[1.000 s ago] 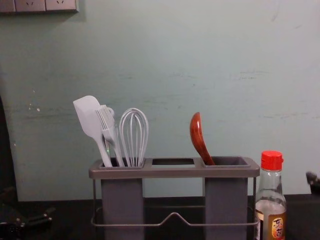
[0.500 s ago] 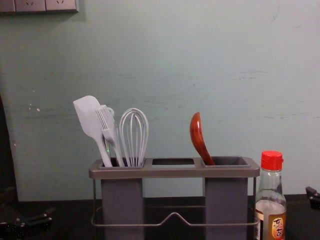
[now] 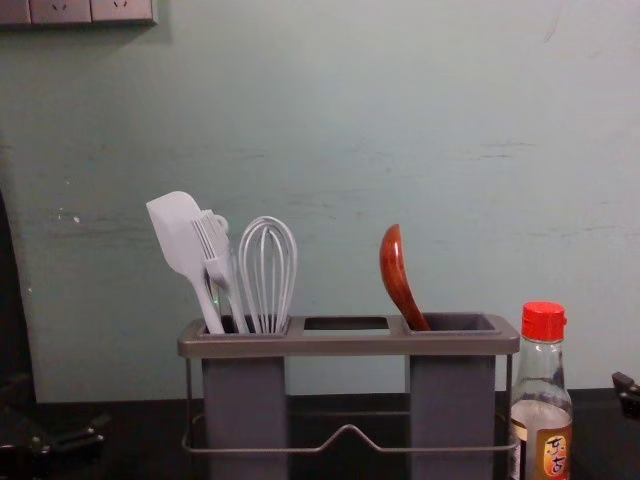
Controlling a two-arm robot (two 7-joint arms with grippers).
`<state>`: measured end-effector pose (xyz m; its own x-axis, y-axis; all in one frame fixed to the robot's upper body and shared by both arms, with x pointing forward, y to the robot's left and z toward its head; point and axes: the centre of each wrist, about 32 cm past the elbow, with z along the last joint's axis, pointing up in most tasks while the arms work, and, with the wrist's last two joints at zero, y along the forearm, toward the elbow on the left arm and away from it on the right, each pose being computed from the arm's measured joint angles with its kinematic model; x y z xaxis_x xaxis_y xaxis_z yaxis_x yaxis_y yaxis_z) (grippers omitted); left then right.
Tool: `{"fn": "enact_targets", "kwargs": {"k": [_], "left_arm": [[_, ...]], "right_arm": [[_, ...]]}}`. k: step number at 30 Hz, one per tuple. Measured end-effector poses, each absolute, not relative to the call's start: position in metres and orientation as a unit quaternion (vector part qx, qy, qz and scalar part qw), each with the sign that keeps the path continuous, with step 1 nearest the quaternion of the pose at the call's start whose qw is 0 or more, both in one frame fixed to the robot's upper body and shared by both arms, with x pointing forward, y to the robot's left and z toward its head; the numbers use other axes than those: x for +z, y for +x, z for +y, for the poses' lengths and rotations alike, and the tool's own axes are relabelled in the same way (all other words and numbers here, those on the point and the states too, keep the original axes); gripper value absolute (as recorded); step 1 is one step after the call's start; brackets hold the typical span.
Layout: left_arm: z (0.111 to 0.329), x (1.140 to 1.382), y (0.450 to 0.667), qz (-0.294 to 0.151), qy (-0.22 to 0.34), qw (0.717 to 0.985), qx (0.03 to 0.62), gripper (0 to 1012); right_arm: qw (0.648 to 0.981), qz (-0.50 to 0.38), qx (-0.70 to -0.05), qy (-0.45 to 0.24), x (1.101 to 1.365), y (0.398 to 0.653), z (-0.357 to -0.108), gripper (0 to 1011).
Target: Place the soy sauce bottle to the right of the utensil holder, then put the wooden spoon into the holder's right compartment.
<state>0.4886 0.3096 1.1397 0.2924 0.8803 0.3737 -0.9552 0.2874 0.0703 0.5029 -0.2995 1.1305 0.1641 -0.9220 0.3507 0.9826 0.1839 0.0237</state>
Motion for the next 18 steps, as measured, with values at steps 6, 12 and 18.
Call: {"fn": "enact_targets", "kwargs": {"k": [6,12,18], "left_arm": [[0.3097,1.1398,0.4886,-0.132,0.141,0.791,0.580,1005],[0.3097,1.1398,0.4886,-0.132,0.141,0.791,0.580,1005],[0.3097,1.1398,0.4886,-0.132,0.141,0.791,0.580,1005]], "right_arm": [[0.756,-0.144,-0.630,-0.105,1.1308,0.5031,-0.2993,1002],[0.756,-0.144,-0.630,-0.105,1.1312,0.5033,-0.2993,1002],[0.756,-0.144,-0.630,-0.106,1.1314,0.5034,-0.2993,1003]]}}
